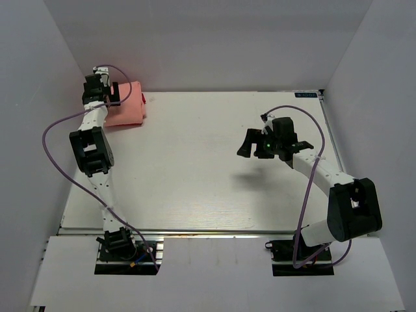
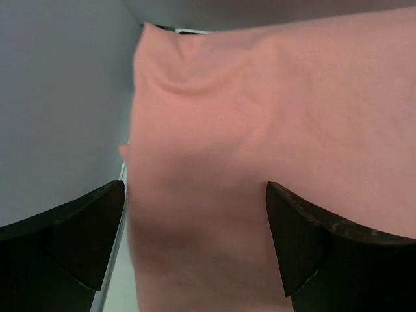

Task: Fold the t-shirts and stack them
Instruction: Put the neatly folded tshirt into the corner of the board with the left arm

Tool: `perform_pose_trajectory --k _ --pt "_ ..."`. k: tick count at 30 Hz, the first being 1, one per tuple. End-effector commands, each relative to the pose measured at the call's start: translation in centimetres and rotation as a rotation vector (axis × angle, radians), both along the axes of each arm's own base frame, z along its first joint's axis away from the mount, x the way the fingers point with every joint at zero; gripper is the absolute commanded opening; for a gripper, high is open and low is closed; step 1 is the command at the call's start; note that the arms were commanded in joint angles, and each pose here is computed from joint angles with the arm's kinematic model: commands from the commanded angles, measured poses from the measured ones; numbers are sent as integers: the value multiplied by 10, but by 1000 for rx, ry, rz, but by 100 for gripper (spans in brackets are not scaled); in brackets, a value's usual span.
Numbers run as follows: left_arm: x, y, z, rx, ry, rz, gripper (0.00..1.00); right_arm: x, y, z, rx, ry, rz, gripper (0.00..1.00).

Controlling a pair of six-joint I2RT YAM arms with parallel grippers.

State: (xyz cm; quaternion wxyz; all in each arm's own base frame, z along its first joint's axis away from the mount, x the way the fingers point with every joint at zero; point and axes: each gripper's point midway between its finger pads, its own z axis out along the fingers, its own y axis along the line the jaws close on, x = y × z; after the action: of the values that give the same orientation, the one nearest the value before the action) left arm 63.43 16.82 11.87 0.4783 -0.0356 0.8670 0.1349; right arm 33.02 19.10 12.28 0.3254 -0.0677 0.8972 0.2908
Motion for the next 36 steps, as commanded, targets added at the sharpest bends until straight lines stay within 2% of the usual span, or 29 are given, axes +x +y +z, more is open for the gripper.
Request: perform_pose_trajectory --k 1,6,11,16,18,21,23,24,25,26,27,28,29,30,31,32,33,34,35,36 --pt "5 22 62 35 -142 143 100 11 5 19 32 -47 0 90" --pt "1 14 69 2 -146 124 100 8 7 25 42 -58 6 90" --pt "-9 -8 110 -23 -181 78 100 3 7 27 50 -73 11 90" --pt "-33 -61 134 -156 -147 -84 100 -6 -3 37 46 -129 -17 90" --pt "-41 -82 126 -165 -93 -105 100 -10 -7 34 36 -135 -20 90" --pt "-63 -126 134 -216 -87 -144 100 -18 -12 35 27 -159 -27 90" --pt "-84 -160 140 -265 -117 -183 100 -22 -14 40 29 -186 -24 90" --pt "-100 -174 113 -295 -68 -195 100 -27 -16 34 22 -178 -17 90" --pt "-109 -184 113 -314 -77 -203 100 -29 -17 36 24 -185 -16 90" --pt "-119 -211 136 -361 -146 -243 100 -33 -18 34 22 -188 -14 90" --pt "-136 -225 110 -386 -93 -267 100 -35 -21 37 22 -202 -20 90" --pt "-146 -242 107 -407 -87 -302 100 -38 -23 31 11 -191 -28 90" --pt "-160 -276 105 -424 -74 -389 100 -42 -26 25 4 -180 -34 90" --pt "-179 -290 95 -441 -53 -398 100 -45 -28 30 8 -199 -39 90" --pt "-190 -300 91 -427 -46 -392 100 -51 -32 18 -11 -177 -54 90" --pt "-208 -333 86 -416 -23 -457 100 -53 -34 16 -11 -175 -62 90" --pt "-225 -342 69 -411 16 -454 100 -55 -36 21 -10 -197 -69 90" --pt "-237 -347 74 -387 -4 -454 100 -59 -40 13 -20 -186 -84 90" --pt "-255 -370 71 -377 10 -510 100 -60 -44 15 -25 -199 -104 90" --pt "-270 -375 57 -391 46 -496 100 -62 -47 17 -30 -215 -113 90"
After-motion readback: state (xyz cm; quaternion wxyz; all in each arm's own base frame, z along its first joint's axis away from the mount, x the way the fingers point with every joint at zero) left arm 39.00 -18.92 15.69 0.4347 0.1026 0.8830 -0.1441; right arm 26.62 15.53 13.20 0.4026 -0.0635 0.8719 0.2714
